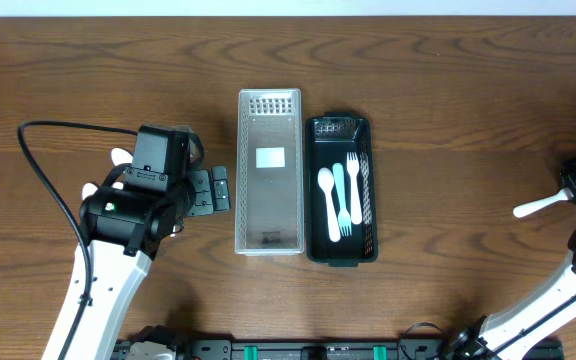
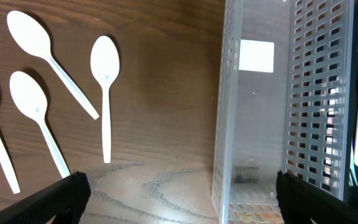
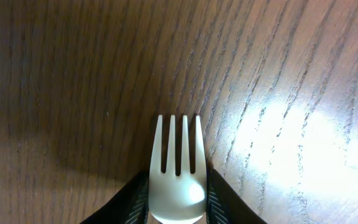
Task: Pack container
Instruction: 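Lower the right gripper onto the last white fork and grasp it, then carry the fork into the dark green basket and release it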
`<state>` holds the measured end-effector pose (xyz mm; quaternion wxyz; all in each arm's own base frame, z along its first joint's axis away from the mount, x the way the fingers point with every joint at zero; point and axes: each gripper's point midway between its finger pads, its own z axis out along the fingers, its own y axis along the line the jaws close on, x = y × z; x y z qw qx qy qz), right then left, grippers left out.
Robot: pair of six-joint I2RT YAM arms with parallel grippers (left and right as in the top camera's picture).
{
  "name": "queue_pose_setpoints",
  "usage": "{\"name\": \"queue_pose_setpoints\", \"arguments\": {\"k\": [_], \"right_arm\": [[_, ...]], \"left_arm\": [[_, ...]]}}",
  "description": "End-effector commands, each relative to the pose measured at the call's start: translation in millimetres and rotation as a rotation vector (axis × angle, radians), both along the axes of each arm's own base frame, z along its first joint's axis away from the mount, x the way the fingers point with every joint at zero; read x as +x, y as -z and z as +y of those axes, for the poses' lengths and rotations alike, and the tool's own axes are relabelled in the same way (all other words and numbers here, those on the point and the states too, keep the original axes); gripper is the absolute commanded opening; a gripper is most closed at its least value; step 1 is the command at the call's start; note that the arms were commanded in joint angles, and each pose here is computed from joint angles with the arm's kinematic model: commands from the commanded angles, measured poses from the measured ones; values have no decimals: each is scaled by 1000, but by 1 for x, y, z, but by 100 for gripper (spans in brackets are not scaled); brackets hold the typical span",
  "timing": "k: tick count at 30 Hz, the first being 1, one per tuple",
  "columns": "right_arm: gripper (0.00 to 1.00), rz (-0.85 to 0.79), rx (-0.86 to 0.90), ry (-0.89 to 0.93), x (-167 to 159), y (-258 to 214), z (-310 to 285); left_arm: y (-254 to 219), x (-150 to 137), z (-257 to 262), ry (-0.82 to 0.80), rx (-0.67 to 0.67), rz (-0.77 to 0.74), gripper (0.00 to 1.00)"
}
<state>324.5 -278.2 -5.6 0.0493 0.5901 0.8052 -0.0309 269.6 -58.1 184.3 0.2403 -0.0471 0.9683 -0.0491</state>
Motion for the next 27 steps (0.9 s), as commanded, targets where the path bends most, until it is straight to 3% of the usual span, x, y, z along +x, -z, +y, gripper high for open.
{"name": "queue_pose_setpoints", "arguments": {"k": [1,2,4,10,14,21,27], "right_arm": [[25,76,113,6,-21,38,24],[21,76,113,5,-21,38,24],[2,82,118,6,-23,38,25],[1,96,128,-7,-23,33,32],[1,50,79,-66,-8,5,38],[1,-177,-69,-371,52,-103,88],[1,-376,-104,-718,78,-205,208]], "left_arm": [[-5,1,3,4,16,-13,98],[-4,1,3,4,17,-11,98],[-4,0,4,4,17,-6,98],[-3,-2,4,4,19,1,98],[-3,-2,4,4,19,1,98],[-3,-2,4,4,19,0,98],[-3,-2,4,4,19,1,98]]}}
